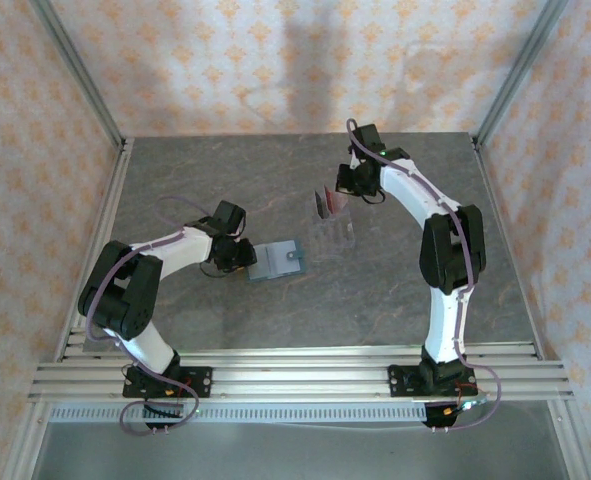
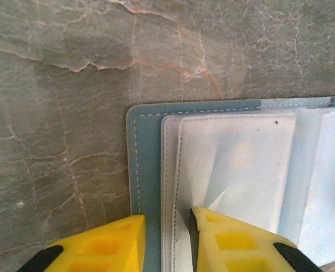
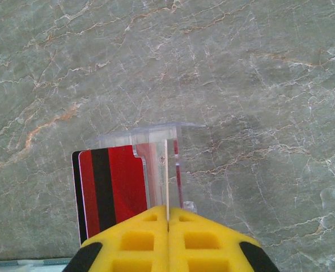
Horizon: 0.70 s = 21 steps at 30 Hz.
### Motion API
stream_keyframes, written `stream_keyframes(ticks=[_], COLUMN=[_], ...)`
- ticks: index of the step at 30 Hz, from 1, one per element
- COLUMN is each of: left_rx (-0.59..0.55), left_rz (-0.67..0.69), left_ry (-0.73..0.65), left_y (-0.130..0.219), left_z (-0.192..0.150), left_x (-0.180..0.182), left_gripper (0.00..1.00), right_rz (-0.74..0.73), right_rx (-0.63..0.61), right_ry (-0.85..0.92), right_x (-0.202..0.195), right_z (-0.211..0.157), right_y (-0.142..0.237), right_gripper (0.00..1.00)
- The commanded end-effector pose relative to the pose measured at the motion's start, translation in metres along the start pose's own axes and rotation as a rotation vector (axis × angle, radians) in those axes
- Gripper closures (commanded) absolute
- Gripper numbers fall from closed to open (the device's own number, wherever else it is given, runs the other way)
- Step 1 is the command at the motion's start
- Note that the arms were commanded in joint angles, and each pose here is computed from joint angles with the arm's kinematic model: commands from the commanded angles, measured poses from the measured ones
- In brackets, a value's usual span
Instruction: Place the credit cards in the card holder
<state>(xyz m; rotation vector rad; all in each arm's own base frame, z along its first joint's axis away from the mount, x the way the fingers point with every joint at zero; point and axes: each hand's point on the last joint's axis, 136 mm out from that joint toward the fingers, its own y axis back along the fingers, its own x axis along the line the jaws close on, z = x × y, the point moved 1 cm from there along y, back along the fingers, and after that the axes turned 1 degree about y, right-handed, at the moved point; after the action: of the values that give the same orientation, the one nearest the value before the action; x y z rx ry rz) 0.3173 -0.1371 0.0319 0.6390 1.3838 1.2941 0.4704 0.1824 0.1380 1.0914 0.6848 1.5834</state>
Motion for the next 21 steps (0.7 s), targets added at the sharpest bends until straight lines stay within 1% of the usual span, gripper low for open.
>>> stream_keyframes(ticks=[1,3,9,14,17,21], left_rx=[0.025,0.028,0.026,0.021,0.024,0.028], left_rz=[0.043,0.042,0.042,0.04,0.044,0.041], left_ry=[-0.012,-0.012,-0.012,-0.016,-0.017,-0.018], left_y=[-0.008,-0.009,-0.007,-0.006,-0.008,-0.01], left_z=[-0.01,-0.01,-0.011,-0.01,-0.011,-0.013], left_x=[0.011,0.011,0.011,0.01,0.012,0.013], left_gripper=[0.73,0.73,0.73,0.73,0.73,0.76], right_rz=[-0.007,-0.001,0.001,0.039,0.104,0.296], right_rx=[0.017,0.007,-0.076,-0.143,-0.155,-0.154], right_ry=[0.001,0.003,0.027,0.101,0.147,0.202], right_x=[-0.002,0.0,0.01,0.043,0.071,0.121], right_z=[-0.006,-0.003,0.009,0.004,-0.01,-0.043], right_y=[0.013,0.017,0.047,0.075,0.082,0.076], right_gripper=[0.98,1.0,1.0,1.0,1.0,1.0])
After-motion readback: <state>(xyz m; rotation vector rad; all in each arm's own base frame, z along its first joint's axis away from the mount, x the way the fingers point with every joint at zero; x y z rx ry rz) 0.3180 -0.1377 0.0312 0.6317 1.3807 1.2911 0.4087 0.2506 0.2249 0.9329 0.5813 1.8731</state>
